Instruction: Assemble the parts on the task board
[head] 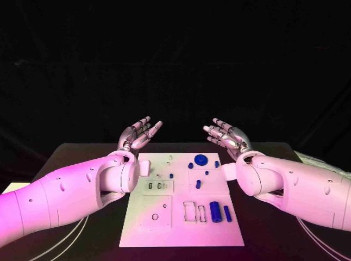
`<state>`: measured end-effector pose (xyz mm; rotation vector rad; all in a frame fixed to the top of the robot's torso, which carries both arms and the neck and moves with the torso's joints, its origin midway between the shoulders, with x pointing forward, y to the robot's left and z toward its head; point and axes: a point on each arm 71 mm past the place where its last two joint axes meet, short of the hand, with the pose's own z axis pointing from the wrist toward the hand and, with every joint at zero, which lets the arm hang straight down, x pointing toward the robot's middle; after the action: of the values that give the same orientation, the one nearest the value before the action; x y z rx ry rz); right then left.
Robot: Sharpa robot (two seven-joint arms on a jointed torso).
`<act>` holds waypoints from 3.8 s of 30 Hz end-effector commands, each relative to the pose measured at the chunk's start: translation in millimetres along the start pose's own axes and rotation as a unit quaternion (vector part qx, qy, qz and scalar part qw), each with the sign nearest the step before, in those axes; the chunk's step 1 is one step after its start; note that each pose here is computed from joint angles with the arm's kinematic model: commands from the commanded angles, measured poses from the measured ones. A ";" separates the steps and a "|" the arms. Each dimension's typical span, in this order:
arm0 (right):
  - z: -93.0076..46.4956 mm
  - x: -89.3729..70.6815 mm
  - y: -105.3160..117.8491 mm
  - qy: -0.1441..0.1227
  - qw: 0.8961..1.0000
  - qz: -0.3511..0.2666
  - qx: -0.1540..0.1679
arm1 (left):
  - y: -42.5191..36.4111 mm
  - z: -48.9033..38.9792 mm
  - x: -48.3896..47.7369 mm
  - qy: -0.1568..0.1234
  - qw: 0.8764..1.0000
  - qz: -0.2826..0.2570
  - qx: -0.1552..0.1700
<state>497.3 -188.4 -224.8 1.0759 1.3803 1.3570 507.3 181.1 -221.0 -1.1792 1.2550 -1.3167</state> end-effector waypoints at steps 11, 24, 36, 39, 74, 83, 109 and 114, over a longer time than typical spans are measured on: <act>20.1 -13.7 18.7 0.116 0.970 -0.201 -0.076 | -7.2 -2.5 -11.5 0.020 0.999 -0.021 0.035; 27.4 -29.6 46.4 0.096 0.946 -0.290 -0.110 | -24.0 -17.2 -24.1 0.050 0.997 -0.024 0.048; 33.1 -26.1 64.3 0.138 0.853 -0.493 -0.103 | -46.2 -40.6 -14.2 0.093 0.994 -0.045 0.046; 32.4 -22.4 65.2 0.151 0.818 -0.547 -0.096 | -49.8 -46.9 -8.4 0.105 0.992 -0.053 0.042; 29.6 0.8 67.5 0.180 0.681 -0.706 -0.071 | -65.5 -62.2 10.5 0.141 0.987 -0.075 0.028; 33.1 2.9 65.5 0.187 0.683 -0.703 -0.066 | -64.8 -62.3 11.3 0.145 0.986 -0.076 0.023; 34.0 2.0 68.8 0.164 0.690 -0.701 -0.077 | -63.7 -61.8 9.6 0.144 0.987 -0.075 0.017; 33.4 3.9 74.9 0.137 0.704 -0.689 -0.104 | -63.7 -61.8 9.3 0.143 0.987 -0.074 0.017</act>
<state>528.8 -176.6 -155.1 -0.4878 1.6417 0.4291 444.6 182.2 -159.3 -1.1114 1.3563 -1.6335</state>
